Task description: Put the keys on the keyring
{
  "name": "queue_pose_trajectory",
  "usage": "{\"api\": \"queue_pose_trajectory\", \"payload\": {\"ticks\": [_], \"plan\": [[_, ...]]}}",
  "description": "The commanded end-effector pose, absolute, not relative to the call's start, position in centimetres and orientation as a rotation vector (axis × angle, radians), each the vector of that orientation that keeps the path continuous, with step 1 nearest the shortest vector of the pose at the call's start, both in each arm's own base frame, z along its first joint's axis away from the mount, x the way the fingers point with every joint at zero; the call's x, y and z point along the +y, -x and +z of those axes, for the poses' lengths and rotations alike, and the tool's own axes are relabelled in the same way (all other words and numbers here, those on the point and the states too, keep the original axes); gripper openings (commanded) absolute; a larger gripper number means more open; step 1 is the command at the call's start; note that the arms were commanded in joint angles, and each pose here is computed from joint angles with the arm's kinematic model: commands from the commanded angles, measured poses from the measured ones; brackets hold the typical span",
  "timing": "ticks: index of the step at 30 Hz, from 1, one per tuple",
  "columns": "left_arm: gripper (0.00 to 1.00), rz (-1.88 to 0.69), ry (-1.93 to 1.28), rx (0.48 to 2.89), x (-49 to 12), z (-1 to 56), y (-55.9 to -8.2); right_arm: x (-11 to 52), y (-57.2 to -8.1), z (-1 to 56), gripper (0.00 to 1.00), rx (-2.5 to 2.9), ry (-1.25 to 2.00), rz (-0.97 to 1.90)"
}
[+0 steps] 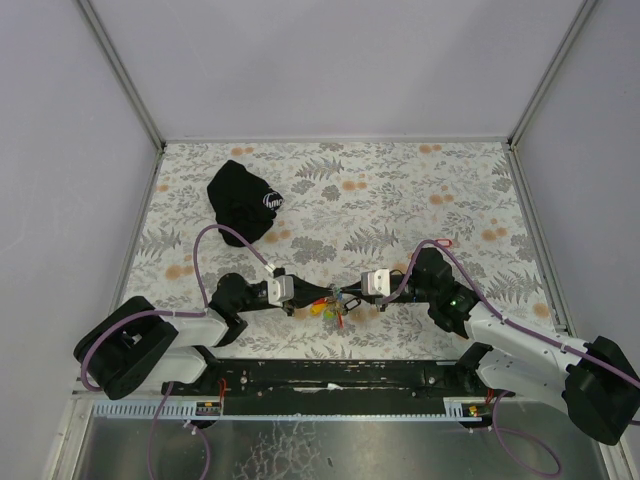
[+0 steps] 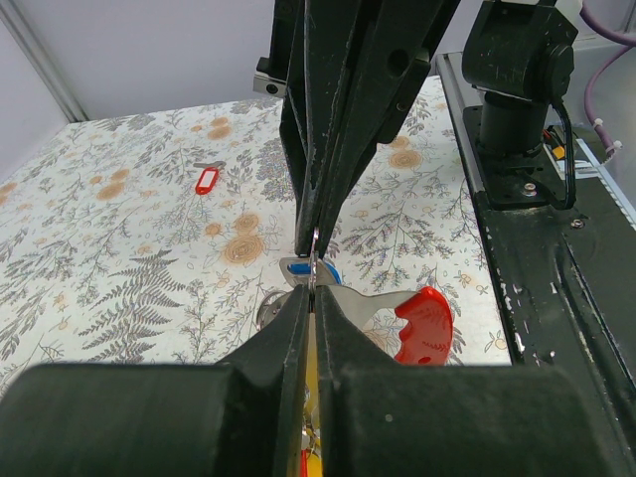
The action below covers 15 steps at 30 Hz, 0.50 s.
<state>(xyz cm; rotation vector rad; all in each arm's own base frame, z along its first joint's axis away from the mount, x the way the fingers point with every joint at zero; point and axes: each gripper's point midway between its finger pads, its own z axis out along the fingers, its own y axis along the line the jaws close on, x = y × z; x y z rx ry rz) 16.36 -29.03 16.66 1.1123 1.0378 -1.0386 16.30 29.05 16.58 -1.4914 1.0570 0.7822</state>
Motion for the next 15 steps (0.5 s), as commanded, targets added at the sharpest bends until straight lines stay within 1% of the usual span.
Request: {"api": "queue_pose_trajectory", "payload": {"ticks": [1, 15], "plan": [[0.00, -1.006, -1.087, 0.975, -28.92, 18.14, -16.83, 29.78, -16.22, 19.59, 0.00, 0.961, 1.466, 0.785], [0.00, -1.005, -1.086, 0.979, -29.00, 18.09, -16.97, 29.97, -15.83, 19.81, 0.00, 0.947, 1.467, 0.814]]}}
